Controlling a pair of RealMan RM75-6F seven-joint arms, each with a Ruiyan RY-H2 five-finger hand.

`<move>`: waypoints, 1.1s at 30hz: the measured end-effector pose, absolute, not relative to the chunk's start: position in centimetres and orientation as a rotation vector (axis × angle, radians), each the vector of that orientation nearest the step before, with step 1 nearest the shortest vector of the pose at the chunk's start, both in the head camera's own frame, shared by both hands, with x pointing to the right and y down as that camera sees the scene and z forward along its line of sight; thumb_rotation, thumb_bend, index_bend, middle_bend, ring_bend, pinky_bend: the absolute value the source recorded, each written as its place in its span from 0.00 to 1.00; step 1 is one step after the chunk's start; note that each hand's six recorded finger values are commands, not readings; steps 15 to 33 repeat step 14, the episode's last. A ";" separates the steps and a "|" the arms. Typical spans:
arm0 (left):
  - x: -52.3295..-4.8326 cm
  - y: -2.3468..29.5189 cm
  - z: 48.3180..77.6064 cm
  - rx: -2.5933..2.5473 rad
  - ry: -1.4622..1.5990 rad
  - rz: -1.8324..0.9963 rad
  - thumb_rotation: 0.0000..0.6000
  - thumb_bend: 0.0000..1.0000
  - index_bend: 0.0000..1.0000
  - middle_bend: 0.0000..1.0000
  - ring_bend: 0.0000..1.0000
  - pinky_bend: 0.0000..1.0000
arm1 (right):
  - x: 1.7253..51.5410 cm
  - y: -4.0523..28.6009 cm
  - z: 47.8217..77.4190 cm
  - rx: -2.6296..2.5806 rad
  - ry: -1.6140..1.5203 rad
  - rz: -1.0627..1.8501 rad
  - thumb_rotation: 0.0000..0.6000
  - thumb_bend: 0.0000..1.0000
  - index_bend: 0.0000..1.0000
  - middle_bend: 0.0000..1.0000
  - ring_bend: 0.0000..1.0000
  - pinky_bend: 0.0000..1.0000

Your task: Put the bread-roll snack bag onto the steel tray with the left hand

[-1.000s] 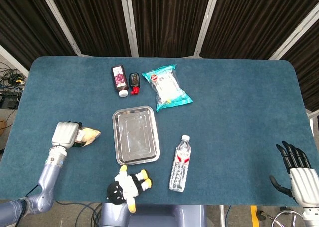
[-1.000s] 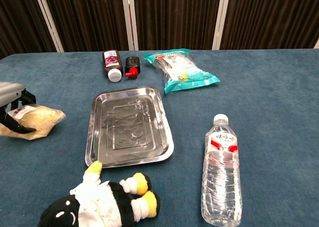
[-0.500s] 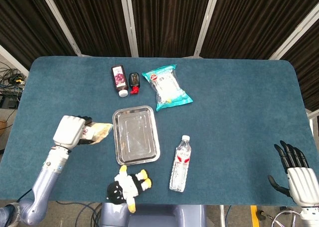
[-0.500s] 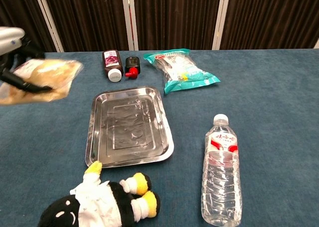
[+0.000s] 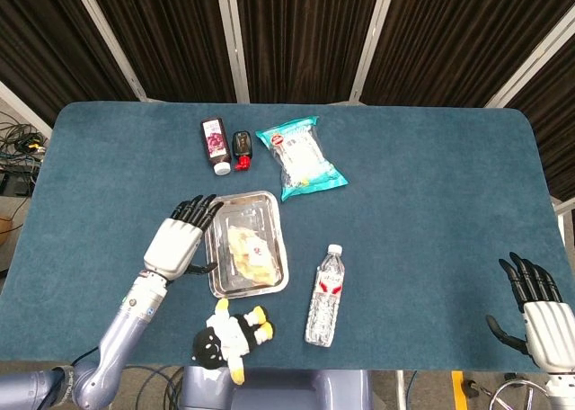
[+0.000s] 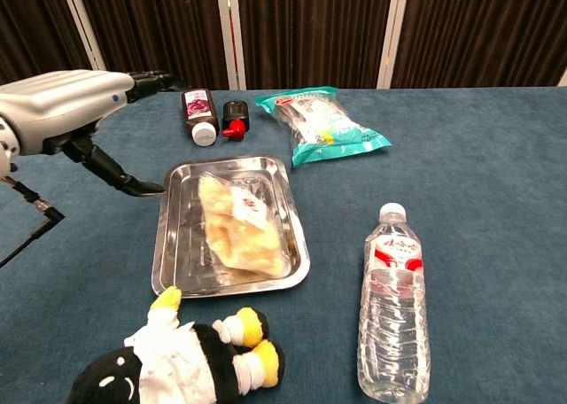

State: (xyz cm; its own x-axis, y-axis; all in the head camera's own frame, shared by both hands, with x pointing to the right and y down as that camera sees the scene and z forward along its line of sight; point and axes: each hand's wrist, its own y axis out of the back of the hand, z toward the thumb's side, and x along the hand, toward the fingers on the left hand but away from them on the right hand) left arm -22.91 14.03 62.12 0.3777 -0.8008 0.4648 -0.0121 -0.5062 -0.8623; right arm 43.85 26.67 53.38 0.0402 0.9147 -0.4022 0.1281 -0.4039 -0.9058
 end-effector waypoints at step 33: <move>-37.4 18.6 58.1 -1.715 0.917 -1.376 1.00 0.04 0.00 0.00 0.00 0.00 | 43.5 26.9 53.9 -1.615 -1.043 1.451 1.00 0.30 0.00 0.00 0.00 0.08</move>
